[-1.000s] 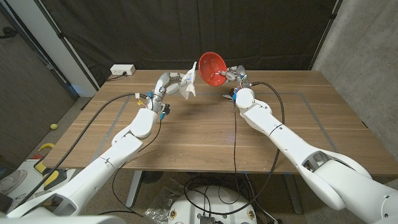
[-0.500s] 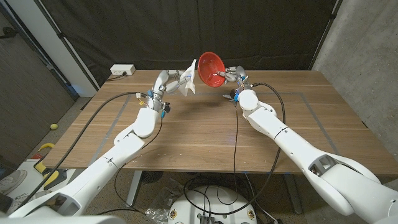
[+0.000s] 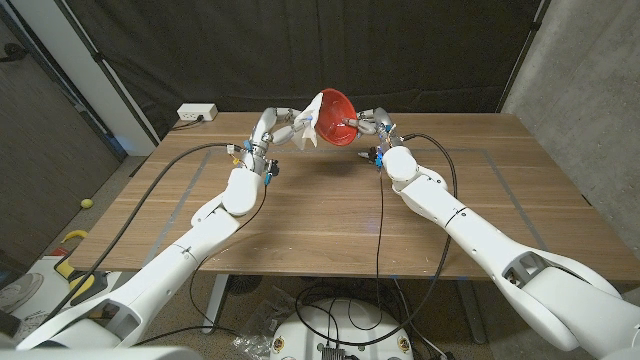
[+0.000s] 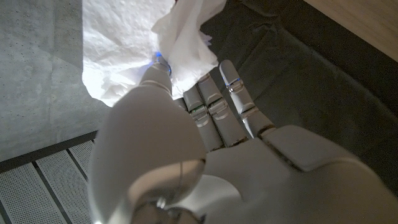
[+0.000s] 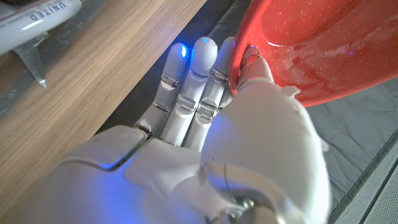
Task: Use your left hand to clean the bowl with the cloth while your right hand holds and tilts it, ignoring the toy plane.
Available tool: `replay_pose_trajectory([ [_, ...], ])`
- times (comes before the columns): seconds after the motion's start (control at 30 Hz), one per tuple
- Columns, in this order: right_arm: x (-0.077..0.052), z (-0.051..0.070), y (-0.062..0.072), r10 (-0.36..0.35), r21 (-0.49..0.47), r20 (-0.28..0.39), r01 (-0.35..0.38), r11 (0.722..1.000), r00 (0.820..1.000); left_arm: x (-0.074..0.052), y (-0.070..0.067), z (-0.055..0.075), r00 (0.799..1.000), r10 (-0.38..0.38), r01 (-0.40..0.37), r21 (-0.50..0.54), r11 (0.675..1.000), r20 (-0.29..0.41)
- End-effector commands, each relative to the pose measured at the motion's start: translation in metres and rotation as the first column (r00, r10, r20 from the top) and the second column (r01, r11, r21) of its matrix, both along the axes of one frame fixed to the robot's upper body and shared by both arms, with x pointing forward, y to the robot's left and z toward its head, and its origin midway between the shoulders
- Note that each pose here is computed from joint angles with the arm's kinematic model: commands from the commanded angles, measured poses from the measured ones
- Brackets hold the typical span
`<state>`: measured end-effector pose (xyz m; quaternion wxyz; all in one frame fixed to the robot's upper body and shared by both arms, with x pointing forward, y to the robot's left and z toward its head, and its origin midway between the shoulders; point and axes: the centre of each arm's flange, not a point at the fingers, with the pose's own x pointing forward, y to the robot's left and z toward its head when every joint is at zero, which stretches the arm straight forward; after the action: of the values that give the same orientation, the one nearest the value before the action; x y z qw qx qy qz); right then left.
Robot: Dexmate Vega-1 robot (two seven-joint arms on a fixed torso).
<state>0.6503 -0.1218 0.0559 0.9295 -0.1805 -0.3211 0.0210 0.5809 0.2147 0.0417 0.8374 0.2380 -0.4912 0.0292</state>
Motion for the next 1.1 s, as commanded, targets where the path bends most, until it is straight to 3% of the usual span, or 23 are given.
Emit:
replay_pose_trajectory([
  [0.03,0.003,-0.007,0.003,0.076,-0.062,0.001,-0.076,0.995,0.997,-0.001,0.004,0.007,0.999,0.032,-0.031,-0.024,0.999,0.035],
  [0.23,0.004,-0.009,0.006,0.146,-0.101,0.005,-0.144,0.984,0.989,-0.001,0.010,0.012,0.997,0.054,-0.051,-0.043,0.998,0.054],
  [0.63,0.003,-0.010,0.006,0.151,-0.123,0.006,-0.149,0.981,0.989,-0.011,0.022,0.030,0.973,0.159,-0.133,-0.155,0.979,0.168],
  [0.77,0.002,-0.008,0.003,0.127,-0.125,0.016,-0.124,0.984,0.992,-0.017,0.024,0.031,0.968,0.177,-0.150,-0.154,0.977,0.176],
  [1.1,-0.001,0.001,-0.009,-0.003,-0.190,0.063,0.015,0.982,0.998,-0.051,0.025,0.029,0.939,0.285,-0.287,-0.020,0.958,0.191],
])
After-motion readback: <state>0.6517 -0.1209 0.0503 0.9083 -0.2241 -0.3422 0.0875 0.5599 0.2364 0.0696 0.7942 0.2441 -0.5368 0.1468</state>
